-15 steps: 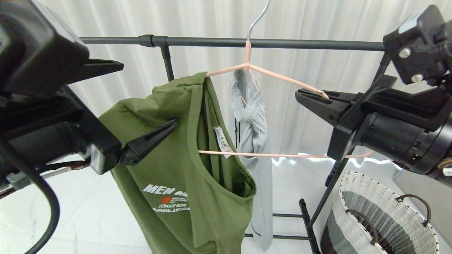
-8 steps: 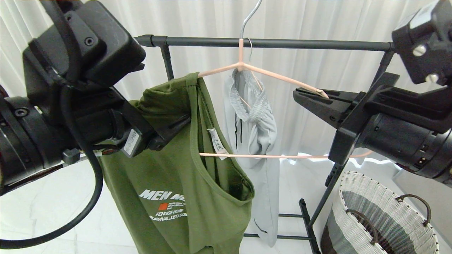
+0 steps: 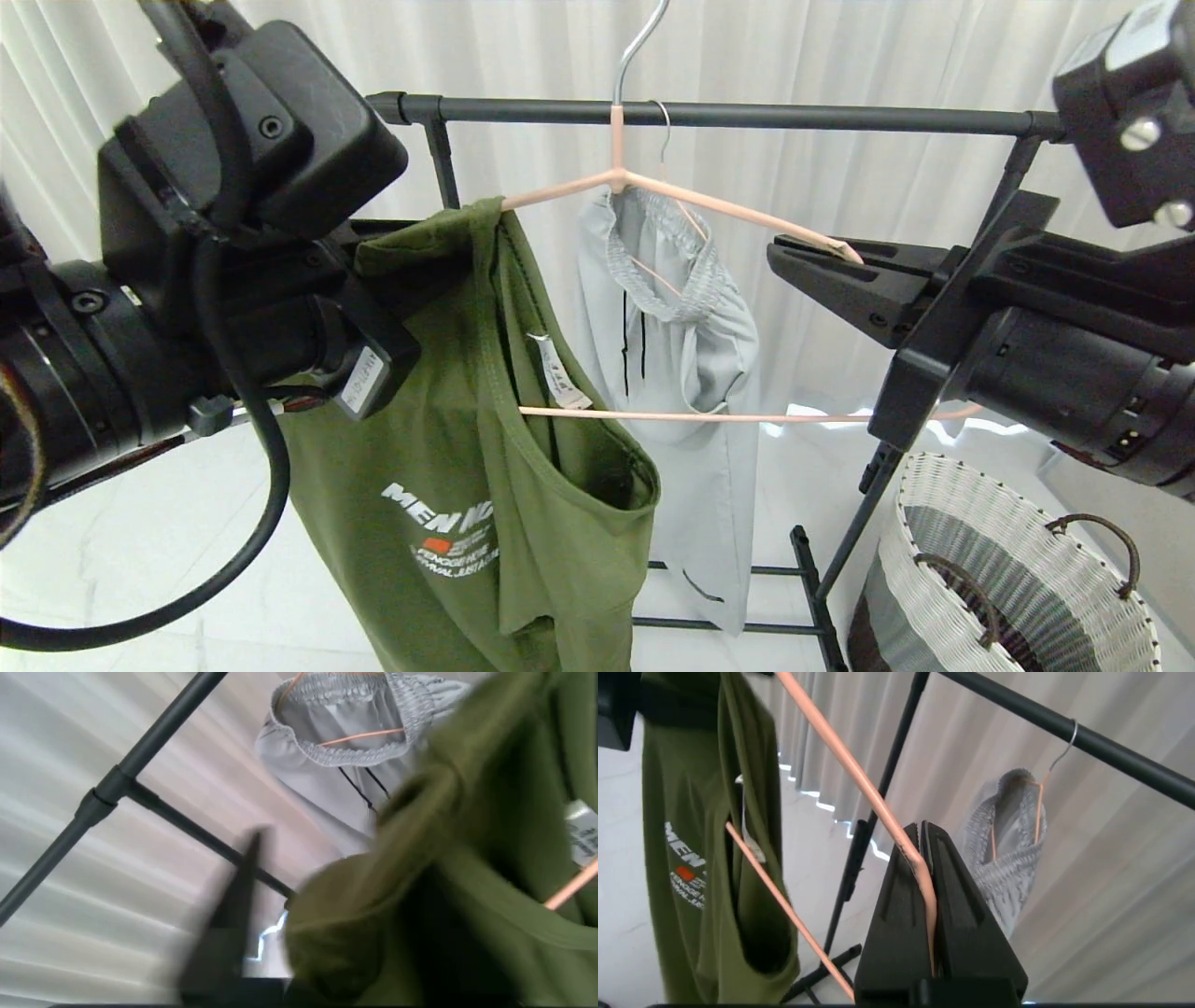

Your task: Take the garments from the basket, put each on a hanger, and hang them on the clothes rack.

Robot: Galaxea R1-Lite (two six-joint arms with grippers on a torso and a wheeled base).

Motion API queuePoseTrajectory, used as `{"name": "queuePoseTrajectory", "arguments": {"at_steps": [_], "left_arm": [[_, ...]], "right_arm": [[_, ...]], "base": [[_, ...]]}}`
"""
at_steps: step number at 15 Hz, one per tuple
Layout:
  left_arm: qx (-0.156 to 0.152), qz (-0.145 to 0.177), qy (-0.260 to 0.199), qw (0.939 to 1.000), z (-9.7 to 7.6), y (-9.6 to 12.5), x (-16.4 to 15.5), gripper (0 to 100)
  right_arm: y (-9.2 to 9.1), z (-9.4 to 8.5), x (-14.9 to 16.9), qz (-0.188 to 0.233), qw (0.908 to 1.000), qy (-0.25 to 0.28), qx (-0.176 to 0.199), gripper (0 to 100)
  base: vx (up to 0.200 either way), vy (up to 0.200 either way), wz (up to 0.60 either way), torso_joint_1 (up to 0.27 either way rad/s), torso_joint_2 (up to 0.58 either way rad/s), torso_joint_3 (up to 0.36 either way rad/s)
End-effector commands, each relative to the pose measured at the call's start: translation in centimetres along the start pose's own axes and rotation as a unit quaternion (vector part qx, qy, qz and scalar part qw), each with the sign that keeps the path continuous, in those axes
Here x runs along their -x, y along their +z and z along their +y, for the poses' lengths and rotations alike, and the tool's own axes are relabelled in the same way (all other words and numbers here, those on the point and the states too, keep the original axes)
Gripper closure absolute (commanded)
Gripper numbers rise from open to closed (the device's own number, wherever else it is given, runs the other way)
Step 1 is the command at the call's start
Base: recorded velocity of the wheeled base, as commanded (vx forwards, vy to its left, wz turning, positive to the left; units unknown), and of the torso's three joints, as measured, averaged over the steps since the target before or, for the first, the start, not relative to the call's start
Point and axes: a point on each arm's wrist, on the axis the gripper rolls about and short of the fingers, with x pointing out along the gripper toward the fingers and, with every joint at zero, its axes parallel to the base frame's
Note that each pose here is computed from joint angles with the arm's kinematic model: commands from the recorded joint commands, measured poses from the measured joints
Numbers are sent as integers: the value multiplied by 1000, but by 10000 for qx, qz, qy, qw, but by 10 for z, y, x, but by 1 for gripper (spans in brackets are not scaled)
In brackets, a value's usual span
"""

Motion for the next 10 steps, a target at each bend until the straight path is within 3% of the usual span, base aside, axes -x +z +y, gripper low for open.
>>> {"name": "queuePoseTrajectory", "arguments": {"at_steps": [1, 6, 7, 10], "left_arm": [[12, 5, -1, 10000, 0, 0, -1, 100], [4, 27, -21, 10000, -2, -1, -1, 100], [4, 27, -21, 10000, -2, -1, -1, 100], [-50, 229, -6, 9997, -7, -10, 1, 100]], "right_arm": [[0, 0, 0, -9, 10000, 9, 1, 100], [0, 0, 1, 32, 10000, -18, 6, 100], [-1, 1, 1, 39, 10000, -15, -1, 0], [-2, -3, 2, 62, 9999, -112, 8, 0]], "base": [[0, 0, 0, 0, 0, 0], [0, 0, 0, 0, 0, 0], [0, 0, 0, 0, 0, 0], [0, 0, 0, 0, 0, 0]]}}
